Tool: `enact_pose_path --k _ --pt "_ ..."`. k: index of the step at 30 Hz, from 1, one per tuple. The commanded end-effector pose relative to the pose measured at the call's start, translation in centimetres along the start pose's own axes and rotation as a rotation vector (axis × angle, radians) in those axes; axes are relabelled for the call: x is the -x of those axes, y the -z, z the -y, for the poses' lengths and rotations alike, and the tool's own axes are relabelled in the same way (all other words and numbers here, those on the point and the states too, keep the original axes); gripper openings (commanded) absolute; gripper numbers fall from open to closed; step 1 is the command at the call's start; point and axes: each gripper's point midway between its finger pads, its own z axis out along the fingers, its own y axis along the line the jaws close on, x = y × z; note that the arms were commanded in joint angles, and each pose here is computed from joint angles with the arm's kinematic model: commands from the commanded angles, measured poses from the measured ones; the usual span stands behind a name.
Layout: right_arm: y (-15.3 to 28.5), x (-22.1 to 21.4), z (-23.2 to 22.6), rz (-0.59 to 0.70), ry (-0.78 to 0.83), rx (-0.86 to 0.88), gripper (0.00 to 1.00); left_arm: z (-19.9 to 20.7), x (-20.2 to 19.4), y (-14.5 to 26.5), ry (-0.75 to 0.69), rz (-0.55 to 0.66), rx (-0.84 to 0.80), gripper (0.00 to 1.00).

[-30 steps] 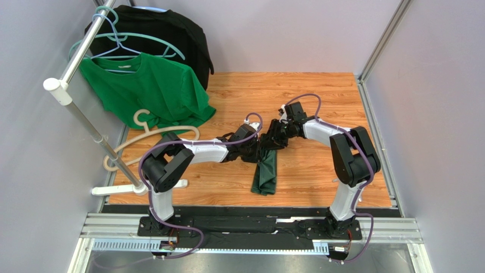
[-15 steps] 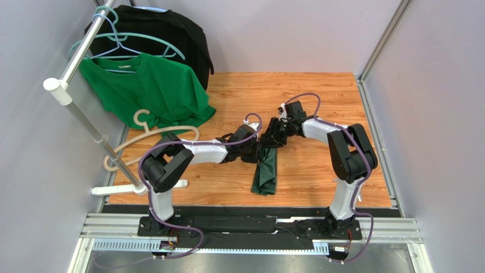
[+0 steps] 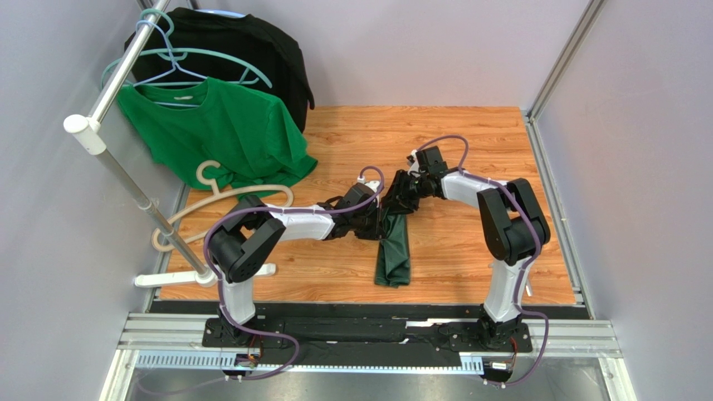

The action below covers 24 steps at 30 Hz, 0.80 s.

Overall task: Fold the napkin into a case and place the utensils inside
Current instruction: Grasp the top corner of the smaller rectangle folded napkin from the folded napkin.

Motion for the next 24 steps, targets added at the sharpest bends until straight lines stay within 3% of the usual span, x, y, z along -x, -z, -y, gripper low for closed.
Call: enact_pose_path --k 1,12,20,24 --pt "2.5 0.0 -0.6 0.067 0.059 -0.019 0.41 -1.8 -3.6 -0.1 0.04 -0.102 0.05 0.0" --pt "0.0 -0.9 0.1 0.053 0.05 -0.01 0.39 -1.2 -3.2 0.3 0.044 -0.094 0.032 0.0" --pt "-3.4 2.8 -0.4 0.126 0.021 0.048 0.4 -1.0 -4.1 -1.0 0.065 -0.102 0.001 0.0" --pt "-1.6 1.9 -1.2 0.104 0.055 0.027 0.42 -1.2 -3.9 -0.5 0.067 -0.091 0.015 0.0"
